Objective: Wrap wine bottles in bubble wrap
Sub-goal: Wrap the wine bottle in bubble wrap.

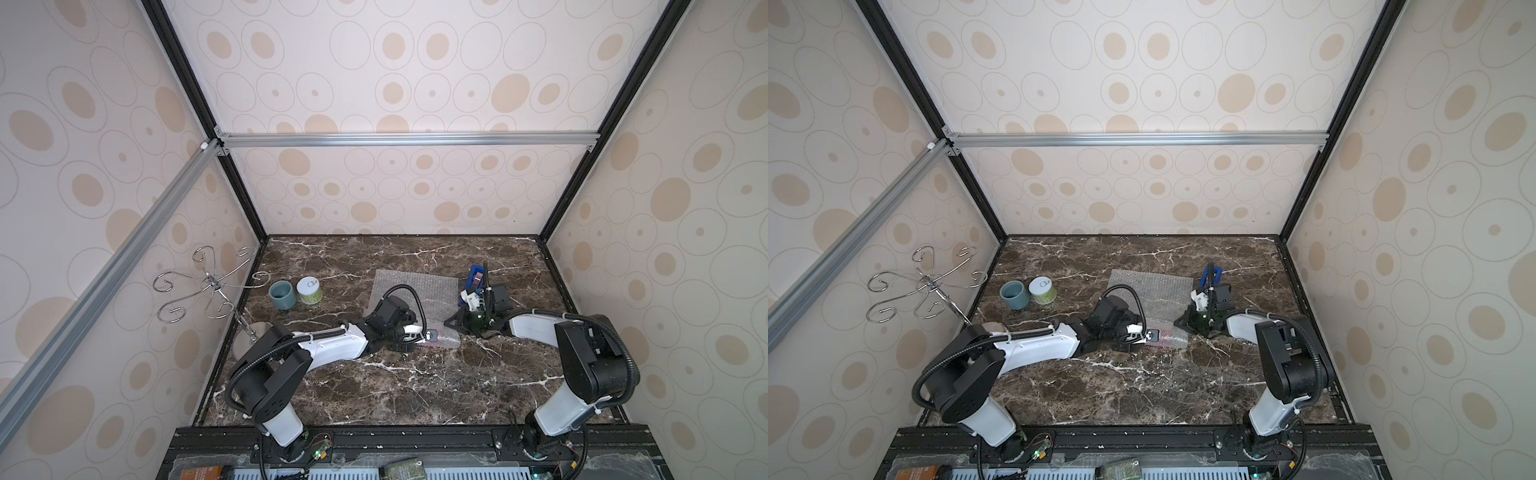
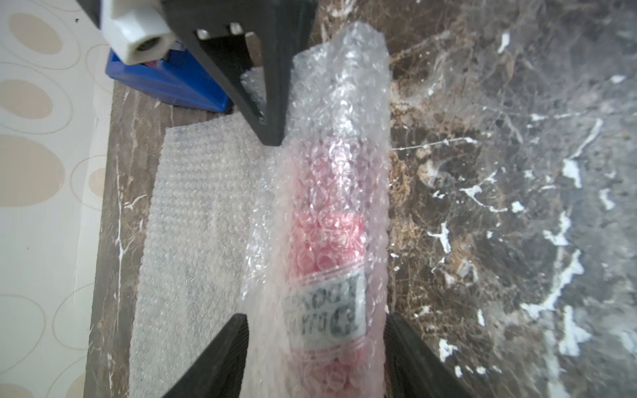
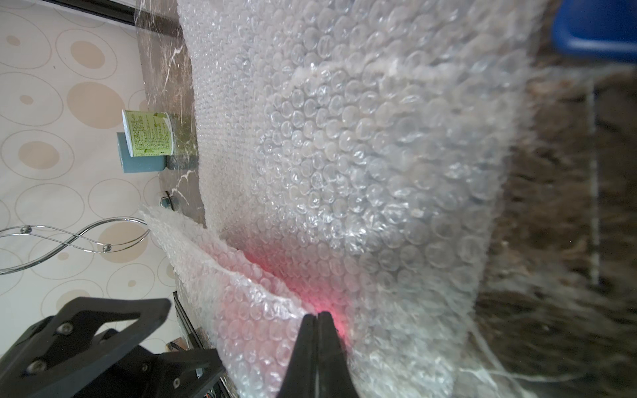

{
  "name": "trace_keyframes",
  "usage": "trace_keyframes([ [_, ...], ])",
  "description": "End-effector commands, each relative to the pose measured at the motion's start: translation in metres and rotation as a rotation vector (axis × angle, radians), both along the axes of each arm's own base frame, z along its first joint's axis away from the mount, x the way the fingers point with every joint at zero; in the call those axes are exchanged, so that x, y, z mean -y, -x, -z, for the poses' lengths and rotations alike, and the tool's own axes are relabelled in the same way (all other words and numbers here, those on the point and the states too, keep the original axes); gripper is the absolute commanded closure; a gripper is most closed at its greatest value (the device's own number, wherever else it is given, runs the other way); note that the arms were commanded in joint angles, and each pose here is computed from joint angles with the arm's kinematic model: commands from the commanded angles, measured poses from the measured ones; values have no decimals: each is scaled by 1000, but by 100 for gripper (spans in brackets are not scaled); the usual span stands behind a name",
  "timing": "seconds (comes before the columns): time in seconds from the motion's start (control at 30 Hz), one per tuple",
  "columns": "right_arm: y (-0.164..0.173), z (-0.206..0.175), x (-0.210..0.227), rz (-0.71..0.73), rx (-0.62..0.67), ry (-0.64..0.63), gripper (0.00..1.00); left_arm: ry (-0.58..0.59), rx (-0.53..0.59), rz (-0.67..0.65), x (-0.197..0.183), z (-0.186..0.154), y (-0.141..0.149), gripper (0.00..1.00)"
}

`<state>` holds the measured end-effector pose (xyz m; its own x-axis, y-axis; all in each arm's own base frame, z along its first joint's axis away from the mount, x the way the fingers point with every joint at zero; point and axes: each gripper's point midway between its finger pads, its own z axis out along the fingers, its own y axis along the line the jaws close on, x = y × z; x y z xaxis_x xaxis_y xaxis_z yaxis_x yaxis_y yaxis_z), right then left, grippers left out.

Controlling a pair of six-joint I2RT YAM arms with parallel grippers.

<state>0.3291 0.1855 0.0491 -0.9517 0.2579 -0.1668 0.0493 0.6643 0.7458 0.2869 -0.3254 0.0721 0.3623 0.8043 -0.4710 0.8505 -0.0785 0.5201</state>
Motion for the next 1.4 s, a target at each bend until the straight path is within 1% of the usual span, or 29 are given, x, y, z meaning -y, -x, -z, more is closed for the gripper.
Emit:
trace_keyframes([
  [0.0, 1, 3, -1, -12, -4, 13, 93, -48, 21, 83, 9, 5, -3, 36],
  [0.13, 1, 3, -1, -24, -2, 25, 90, -88, 25, 83, 11, 25, -9, 36],
  [0.23, -1, 1, 0, -39, 9, 46, 86, -131, -8, 92, 7, 41, -6, 36],
  [0.4, -1, -6, 5, -76, 35, 105, 75, -176, -72, 101, -2, 62, 5, 36],
  [0.47, -1, -11, 7, -99, 46, 125, 70, -190, -93, 96, -5, 66, 8, 40],
  [0.57, 1, -24, 9, -143, 92, 161, 59, -191, -112, 87, -5, 66, 10, 48],
  [0.63, 3, -38, 12, -185, 150, 191, 53, -191, -141, 79, -5, 66, 13, 54],
  [0.77, 13, -65, 24, -256, 289, 289, 45, -199, -227, 45, -8, 68, 23, 64],
  [0.87, 22, -83, 38, -287, 406, 384, 43, -220, -302, 2, -13, 72, 33, 68],
  [0.93, 31, -91, 44, -309, 483, 432, 42, -228, -357, -41, -16, 74, 39, 70],
  [1.0, 39, -102, 50, -324, 586, 472, 41, -233, -421, -75, -19, 75, 48, 72],
  [1.13, 61, -116, 50, -367, 763, 487, 40, -253, -555, -120, -23, 77, 65, 76],
  [1.23, 82, -122, 43, -445, 901, 499, 38, -260, -659, -130, -24, 78, 80, 77],
  [1.27, 93, -124, 36, -500, 950, 501, 38, -259, -694, -131, -24, 79, 85, 77],
  [1.37, 113, -123, 24, -613, 1045, 546, 36, -268, -777, -134, -22, 80, 94, 78],
])
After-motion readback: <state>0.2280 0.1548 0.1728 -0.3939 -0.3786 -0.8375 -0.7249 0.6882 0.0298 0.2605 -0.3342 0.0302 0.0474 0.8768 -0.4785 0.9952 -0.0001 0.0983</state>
